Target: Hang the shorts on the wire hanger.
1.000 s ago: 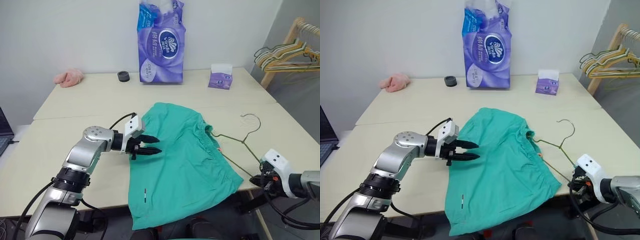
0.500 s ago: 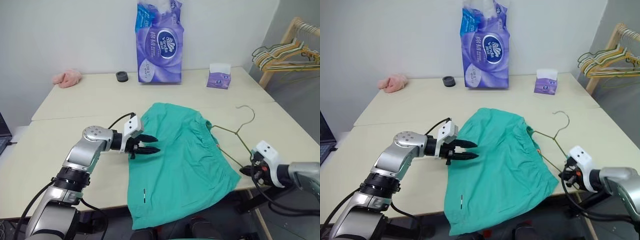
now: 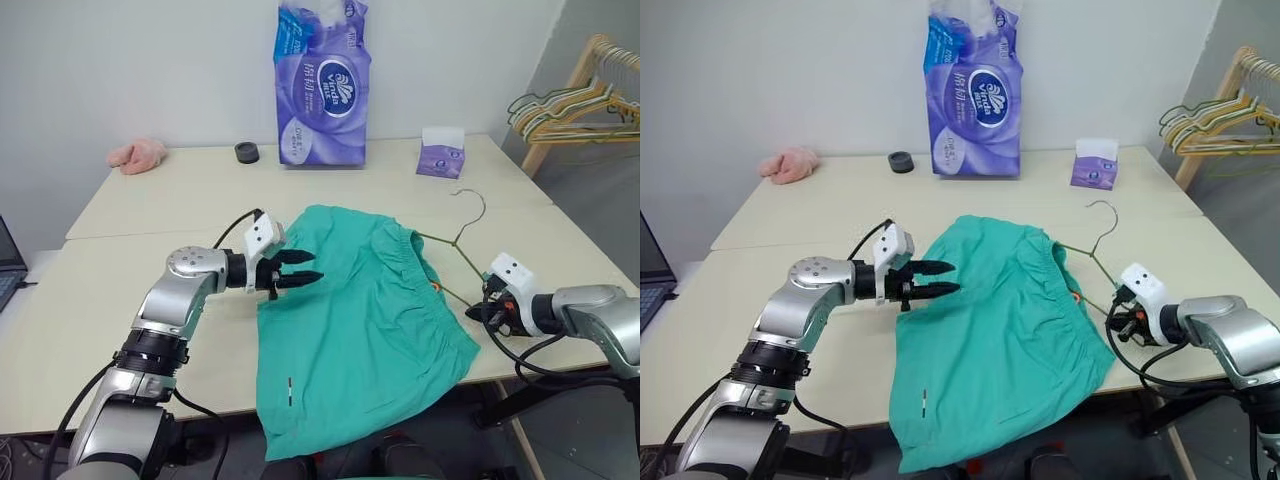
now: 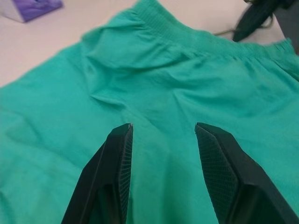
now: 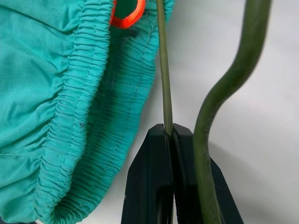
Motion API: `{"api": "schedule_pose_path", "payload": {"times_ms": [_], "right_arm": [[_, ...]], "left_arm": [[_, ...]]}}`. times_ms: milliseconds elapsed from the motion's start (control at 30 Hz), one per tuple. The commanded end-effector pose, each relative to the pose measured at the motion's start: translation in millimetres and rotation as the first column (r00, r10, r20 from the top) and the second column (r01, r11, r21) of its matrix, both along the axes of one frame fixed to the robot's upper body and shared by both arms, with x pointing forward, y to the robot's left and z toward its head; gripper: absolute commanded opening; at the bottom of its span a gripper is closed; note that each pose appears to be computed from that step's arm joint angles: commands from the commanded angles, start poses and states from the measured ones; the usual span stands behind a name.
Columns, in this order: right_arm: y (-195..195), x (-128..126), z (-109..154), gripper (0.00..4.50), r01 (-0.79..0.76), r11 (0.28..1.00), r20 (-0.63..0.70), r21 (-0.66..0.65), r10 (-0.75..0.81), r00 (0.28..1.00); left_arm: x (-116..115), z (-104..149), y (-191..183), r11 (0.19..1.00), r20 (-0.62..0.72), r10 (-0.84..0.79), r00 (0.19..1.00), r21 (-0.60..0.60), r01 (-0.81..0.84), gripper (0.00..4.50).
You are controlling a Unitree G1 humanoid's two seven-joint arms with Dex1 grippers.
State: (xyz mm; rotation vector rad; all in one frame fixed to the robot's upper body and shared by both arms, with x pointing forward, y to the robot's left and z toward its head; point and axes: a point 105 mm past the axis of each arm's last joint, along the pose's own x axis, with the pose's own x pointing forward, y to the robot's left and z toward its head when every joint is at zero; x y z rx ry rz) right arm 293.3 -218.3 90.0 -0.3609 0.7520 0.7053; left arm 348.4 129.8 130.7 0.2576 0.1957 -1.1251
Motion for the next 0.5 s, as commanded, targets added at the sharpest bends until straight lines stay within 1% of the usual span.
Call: {"api": "schedule_pose_path", "payload": {"times_ms": [33, 100, 133, 167, 200, 233, 300, 500], "right_arm": [[5.9, 10.6, 38.0, 0.00, -0.065, 0.995, 0.182, -0.076, 0.078, 0.980], [11.2, 10.2, 42.8, 0.00, -0.099, 0.988, 0.218, -0.117, 0.123, 0.968], [13.9, 9.5, 43.1, 0.00, -0.110, 0.986, 0.223, -0.123, 0.136, 0.965], [17.8, 8.3, 43.6, 0.00, -0.127, 0.984, 0.229, -0.129, 0.154, 0.961], [22.5, 6.7, 44.3, 0.00, -0.146, 0.980, 0.233, -0.134, 0.175, 0.957], [26.8, 5.2, 45.2, 0.00, -0.164, 0.977, 0.238, -0.139, 0.194, 0.952], [34.5, 2.2, 46.9, 0.00, -0.200, 0.967, 0.247, -0.156, 0.234, 0.940], [51.0, -7.4, 49.5, 0.00, -0.296, 0.930, 0.256, -0.217, 0.347, 0.902]], "left_arm": [[14.1, 40.2, 0.1, 0.994, 0.086, 0.035, 0.996, -0.107, -0.026, 3.05], [20.9, 56.6, -1.5, 0.987, 0.106, 0.043, 0.993, -0.156, -0.027, 3.64], [22.6, 61.7, -2.6, 0.986, 0.109, 0.039, 0.993, -0.168, -0.020, 3.89], [23.8, 67.8, -4.5, 0.984, 0.117, 0.027, 0.993, -0.177, -0.006, 4.23], [24.4, 74.5, -6.6, 0.984, 0.129, 0.006, 0.992, -0.176, 0.017, 4.46], [24.3, 79.6, -8.3, 0.985, 0.140, -0.021, 0.990, -0.165, 0.044, 4.46], [19.6, 84.5, -10.5, 0.987, 0.151, -0.107, 0.983, -0.106, 0.124, 4.46], [8.5, 83.9, -13.2, 0.944, 0.142, -0.324, 0.935, 0.110, 0.311, 4.46]]}}
